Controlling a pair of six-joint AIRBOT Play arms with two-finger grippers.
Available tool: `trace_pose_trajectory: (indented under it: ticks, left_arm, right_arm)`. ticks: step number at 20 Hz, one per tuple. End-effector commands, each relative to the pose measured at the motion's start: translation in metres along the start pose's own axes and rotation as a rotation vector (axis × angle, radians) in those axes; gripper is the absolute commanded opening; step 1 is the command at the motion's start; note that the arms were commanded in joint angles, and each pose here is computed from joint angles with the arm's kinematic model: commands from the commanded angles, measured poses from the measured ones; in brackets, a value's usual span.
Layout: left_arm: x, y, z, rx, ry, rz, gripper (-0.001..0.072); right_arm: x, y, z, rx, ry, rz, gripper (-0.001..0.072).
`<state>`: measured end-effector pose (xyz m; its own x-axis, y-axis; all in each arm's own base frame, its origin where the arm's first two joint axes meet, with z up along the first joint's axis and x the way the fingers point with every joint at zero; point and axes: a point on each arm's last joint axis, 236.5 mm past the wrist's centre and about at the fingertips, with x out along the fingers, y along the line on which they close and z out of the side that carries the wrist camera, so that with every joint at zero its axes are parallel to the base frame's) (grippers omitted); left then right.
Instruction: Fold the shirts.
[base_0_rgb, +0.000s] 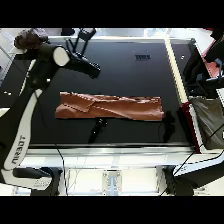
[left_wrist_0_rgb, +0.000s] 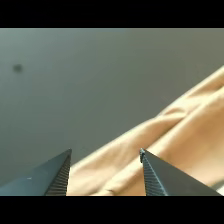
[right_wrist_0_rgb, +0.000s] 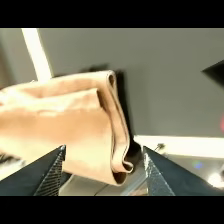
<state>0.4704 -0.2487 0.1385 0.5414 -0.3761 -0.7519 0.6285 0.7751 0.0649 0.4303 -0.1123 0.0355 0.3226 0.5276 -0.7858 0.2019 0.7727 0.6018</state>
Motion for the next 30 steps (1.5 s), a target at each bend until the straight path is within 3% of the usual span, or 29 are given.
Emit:
trace_pose_trajectory:
  ticks: [1,8,14,19,21,23,24,25,26,28,29,30]
  left_arm:
    - [0.035,-0.025,-0.024,-0.01,0.125,-0.028,0.0468]
    - [0.074,-0.056,-0.052,0.025,0.234,-0.082,0.0468]
    - [0.074,-0.056,-0.052,0.026,0.234,-0.082,0.0467]
    - [0.074,-0.056,-0.052,0.025,0.236,-0.082,0.0468]
    - [0.074,-0.056,-0.053,0.026,0.238,-0.082,0.0467]
    - [0.074,-0.056,-0.053,0.025,0.238,-0.082,0.0468]
    - [0.074,-0.056,-0.053,0.026,0.239,-0.082,0.0468]
    - [0.074,-0.057,-0.055,0.026,0.246,-0.084,0.0467]
    - [0.074,-0.057,-0.058,0.026,0.26,-0.087,0.0466]
    - [0.076,-0.059,-0.071,0.025,0.313,-0.098,0.046]
    - [0.078,-0.061,-0.084,0.025,0.362,-0.107,0.0278]
    - [0.083,-0.063,-0.096,0.024,0.408,-0.116,0.0045]
  right_arm:
    - [0.036,-0.014,-0.018,0.0,0.109,0.112,0.0562]
    - [0.125,-0.028,-0.063,0.025,0.254,0.175,0.0563]
    - [0.156,-0.026,-0.056,-0.059,0.233,0.067,0.0561]
    - [0.165,0.001,-0.081,-0.11,0.342,0.1,0.0548]
    - [0.162,0.022,-0.093,-0.128,0.393,0.173,0.0374]
    - [0.16,0.04,-0.091,-0.112,0.383,0.247,0.0368]
    - [0.159,0.048,-0.087,-0.103,0.368,0.278,0.0302]
    - [0.158,0.057,-0.085,-0.103,0.357,0.313,0.0116]
    - [0.154,0.069,-0.084,-0.117,0.351,0.358,0.0019]
    - [0.143,0.096,-0.081,-0.129,0.331,0.444,0.0019]
    - [0.135,0.109,-0.078,-0.14,0.313,0.475,0.0019]
    - [0.126,0.122,-0.077,-0.162,0.297,0.493,0.0019]
